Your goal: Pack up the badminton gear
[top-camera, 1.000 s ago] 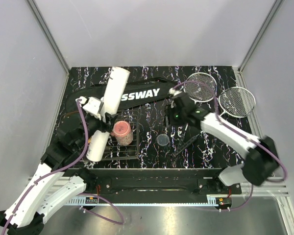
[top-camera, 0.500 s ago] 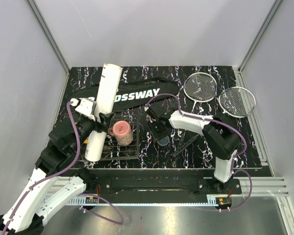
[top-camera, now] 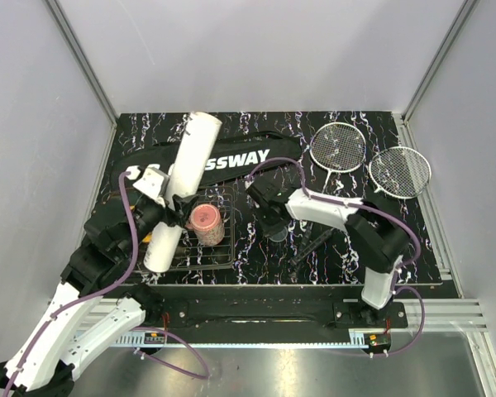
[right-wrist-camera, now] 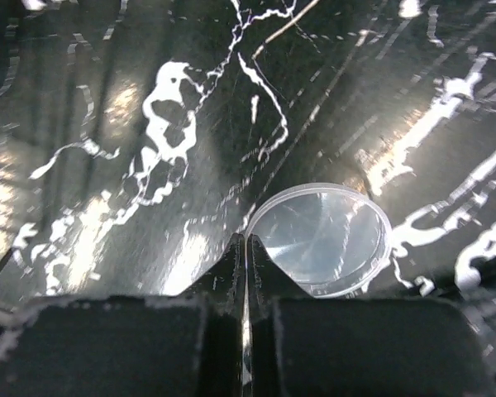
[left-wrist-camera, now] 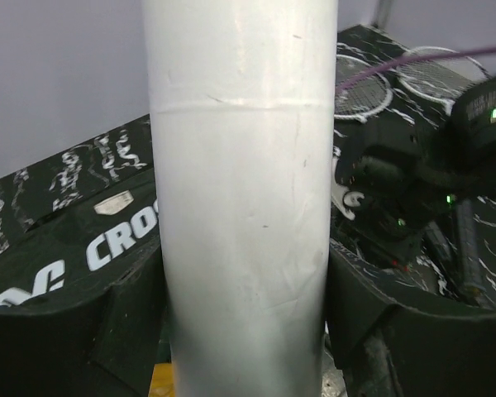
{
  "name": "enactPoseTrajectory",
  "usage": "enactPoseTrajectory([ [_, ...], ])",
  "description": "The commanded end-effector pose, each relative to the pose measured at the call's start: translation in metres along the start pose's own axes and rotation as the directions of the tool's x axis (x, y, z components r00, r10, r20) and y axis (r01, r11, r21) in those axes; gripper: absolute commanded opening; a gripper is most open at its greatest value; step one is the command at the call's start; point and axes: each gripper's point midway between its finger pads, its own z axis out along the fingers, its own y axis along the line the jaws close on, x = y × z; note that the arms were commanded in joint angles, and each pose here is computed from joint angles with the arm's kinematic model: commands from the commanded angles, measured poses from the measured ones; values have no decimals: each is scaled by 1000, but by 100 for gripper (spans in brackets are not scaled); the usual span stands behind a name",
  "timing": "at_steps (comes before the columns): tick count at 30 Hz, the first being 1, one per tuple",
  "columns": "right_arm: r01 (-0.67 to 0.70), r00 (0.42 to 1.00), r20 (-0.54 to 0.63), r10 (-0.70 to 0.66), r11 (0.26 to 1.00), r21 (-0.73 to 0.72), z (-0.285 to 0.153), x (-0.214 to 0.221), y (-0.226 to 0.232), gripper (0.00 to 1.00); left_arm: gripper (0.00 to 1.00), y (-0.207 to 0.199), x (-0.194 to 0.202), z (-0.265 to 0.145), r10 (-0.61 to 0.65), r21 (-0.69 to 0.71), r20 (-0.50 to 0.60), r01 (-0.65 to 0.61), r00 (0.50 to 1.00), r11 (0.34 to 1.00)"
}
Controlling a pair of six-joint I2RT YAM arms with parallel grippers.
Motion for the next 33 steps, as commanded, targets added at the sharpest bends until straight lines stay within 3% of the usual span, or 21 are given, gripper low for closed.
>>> enactPoseTrajectory([
  [1,-15,960,279,40,996,-89,-94,-53,4,0,0,-38,-35,-1,70,229,138,-101,988,968],
  [6,28,863,477,168,926,-377,-224,-75,-5,0,0,-66,-31,-2,127,391,157,-179,979,903],
  [11,242,736,663,135,863,-444,-349,-62,2,0,0,-96,-26,-14,152,559,180,-228,972,797],
  [14,337,688,716,118,822,-460,-395,-53,14,0,0,-105,-21,-18,164,613,180,-241,970,752],
  [19,480,720,689,77,662,-575,-422,-29,47,0,0,-116,-15,-21,184,680,173,-253,968,688],
  [26,527,733,677,65,575,-626,-424,-22,59,0,0,-125,-12,-26,186,735,159,-242,970,633],
  [33,572,757,651,48,433,-697,-431,-9,73,0,0,-131,-10,-34,189,771,172,-252,967,585],
])
